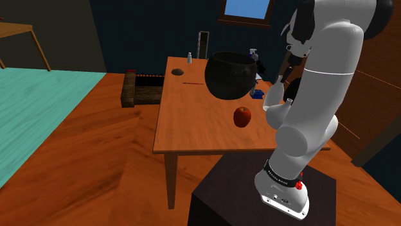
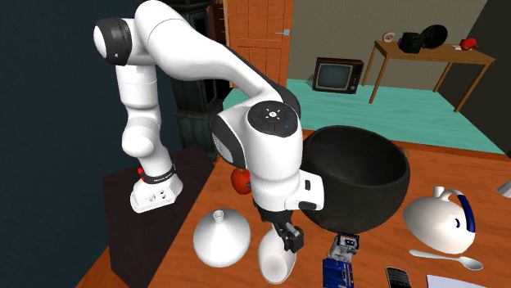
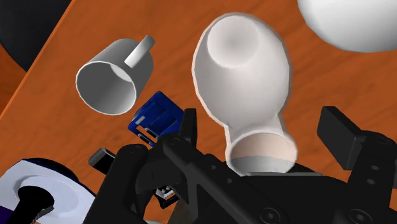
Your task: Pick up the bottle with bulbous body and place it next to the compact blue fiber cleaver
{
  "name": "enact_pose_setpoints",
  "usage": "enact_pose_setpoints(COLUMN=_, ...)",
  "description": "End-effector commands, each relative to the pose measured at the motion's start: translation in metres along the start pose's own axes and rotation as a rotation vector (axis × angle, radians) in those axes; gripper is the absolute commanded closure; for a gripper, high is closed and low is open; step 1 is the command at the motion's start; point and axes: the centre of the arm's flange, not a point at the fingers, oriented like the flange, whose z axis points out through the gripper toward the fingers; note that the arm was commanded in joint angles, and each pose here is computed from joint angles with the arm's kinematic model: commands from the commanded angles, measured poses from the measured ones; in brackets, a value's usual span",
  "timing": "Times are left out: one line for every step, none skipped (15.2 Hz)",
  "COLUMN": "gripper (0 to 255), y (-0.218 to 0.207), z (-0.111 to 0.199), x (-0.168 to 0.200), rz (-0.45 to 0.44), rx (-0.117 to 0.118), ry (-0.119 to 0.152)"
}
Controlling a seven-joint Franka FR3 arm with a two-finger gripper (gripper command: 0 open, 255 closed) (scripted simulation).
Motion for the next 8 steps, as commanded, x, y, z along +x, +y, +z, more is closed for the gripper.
enact_pose_setpoints(gripper=0, y=0.0, z=0.0, x=0.0, rz=0.0, rx=0.0, ry=0.0)
enact_pose_setpoints(gripper=0, y=0.0, z=0.0, x=0.0, rz=0.0, rx=0.0, ry=0.0)
enact_pose_setpoints(gripper=0, y=0.0, z=0.0, x=0.0, rz=0.0, rx=0.0, ry=0.0)
enact_pose_setpoints(gripper=0, y=0.0, z=-0.013, x=0.0, rz=0.0, rx=0.0, ry=0.0)
enact_pose_setpoints(gripper=0, y=0.0, z=-0.026, x=0.0, rz=0.0, rx=0.0, ry=0.0)
enact_pose_setpoints(gripper=0, y=0.0, z=-0.04, x=0.0, rz=0.0, rx=0.0, ry=0.0)
enact_pose_setpoints(gripper=0, y=0.0, z=-0.05, x=0.0, rz=0.0, rx=0.0, ry=0.0)
enact_pose_setpoints(gripper=0, y=0.0, z=-0.05, x=0.0, rz=0.0, rx=0.0, ry=0.0)
